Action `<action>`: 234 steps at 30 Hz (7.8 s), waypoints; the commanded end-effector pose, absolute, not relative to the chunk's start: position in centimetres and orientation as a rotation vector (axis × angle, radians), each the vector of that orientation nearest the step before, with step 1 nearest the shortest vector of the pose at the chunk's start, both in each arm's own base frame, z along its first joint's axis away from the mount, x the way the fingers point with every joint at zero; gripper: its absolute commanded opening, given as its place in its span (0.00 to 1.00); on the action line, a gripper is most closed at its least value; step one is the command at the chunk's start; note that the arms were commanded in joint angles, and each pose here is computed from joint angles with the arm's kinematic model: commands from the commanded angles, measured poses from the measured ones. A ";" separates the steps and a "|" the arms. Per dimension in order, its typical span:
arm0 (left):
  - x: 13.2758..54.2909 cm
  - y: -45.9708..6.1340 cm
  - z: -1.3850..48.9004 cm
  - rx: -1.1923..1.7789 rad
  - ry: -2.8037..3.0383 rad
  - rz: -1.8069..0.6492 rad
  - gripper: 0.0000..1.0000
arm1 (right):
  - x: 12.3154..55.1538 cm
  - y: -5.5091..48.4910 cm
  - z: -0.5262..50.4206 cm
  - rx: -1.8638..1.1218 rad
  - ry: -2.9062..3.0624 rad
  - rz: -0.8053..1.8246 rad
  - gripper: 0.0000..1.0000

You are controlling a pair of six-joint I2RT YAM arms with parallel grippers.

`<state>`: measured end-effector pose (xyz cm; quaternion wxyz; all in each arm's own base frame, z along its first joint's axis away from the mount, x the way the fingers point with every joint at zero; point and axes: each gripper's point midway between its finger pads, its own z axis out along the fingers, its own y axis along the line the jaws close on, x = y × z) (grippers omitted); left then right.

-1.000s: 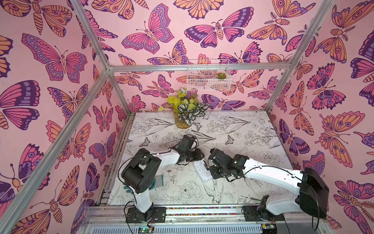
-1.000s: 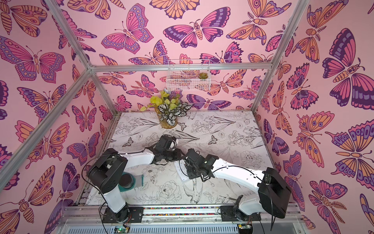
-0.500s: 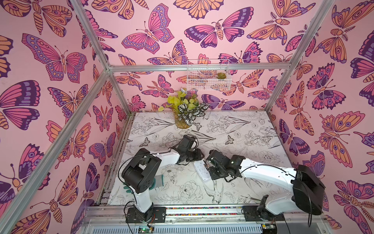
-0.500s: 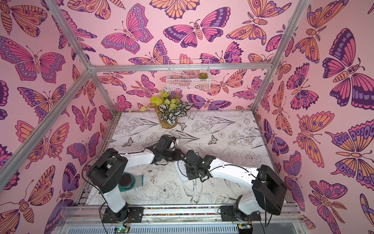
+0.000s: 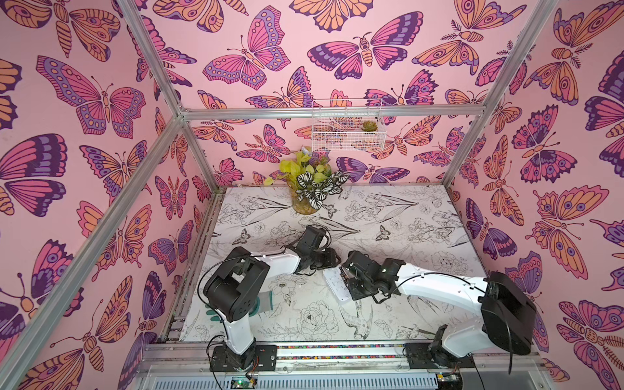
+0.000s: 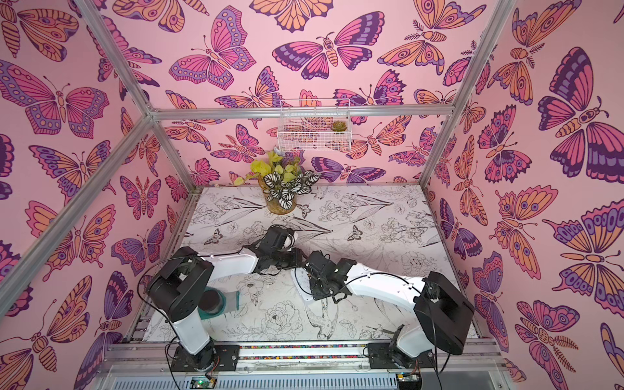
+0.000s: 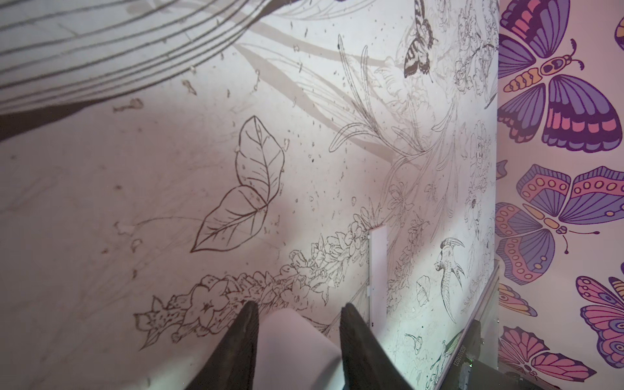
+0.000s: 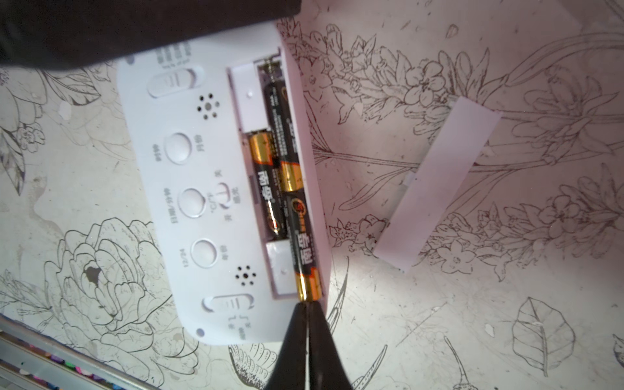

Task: Insert the battery into the alarm
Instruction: Install the battery in the alarm, then move the cover to the center of the board.

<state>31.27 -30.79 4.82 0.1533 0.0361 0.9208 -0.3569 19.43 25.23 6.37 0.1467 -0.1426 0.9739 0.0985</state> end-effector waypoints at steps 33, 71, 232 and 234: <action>30.2 -31.2 3.6 0.125 2.674 -1.043 0.43 | 24.4 26.2 6.0 -0.357 2.759 0.112 0.19; 30.0 -31.1 3.2 0.135 2.679 -1.043 0.45 | 20.0 24.8 8.2 -0.328 2.783 0.374 0.16; 34.1 -26.8 9.9 0.080 2.498 -0.880 0.55 | 24.9 21.2 7.7 -0.093 2.675 0.167 0.30; 34.1 -25.6 10.3 0.031 2.479 -0.846 0.56 | 25.1 20.4 7.3 -0.054 2.676 0.143 0.38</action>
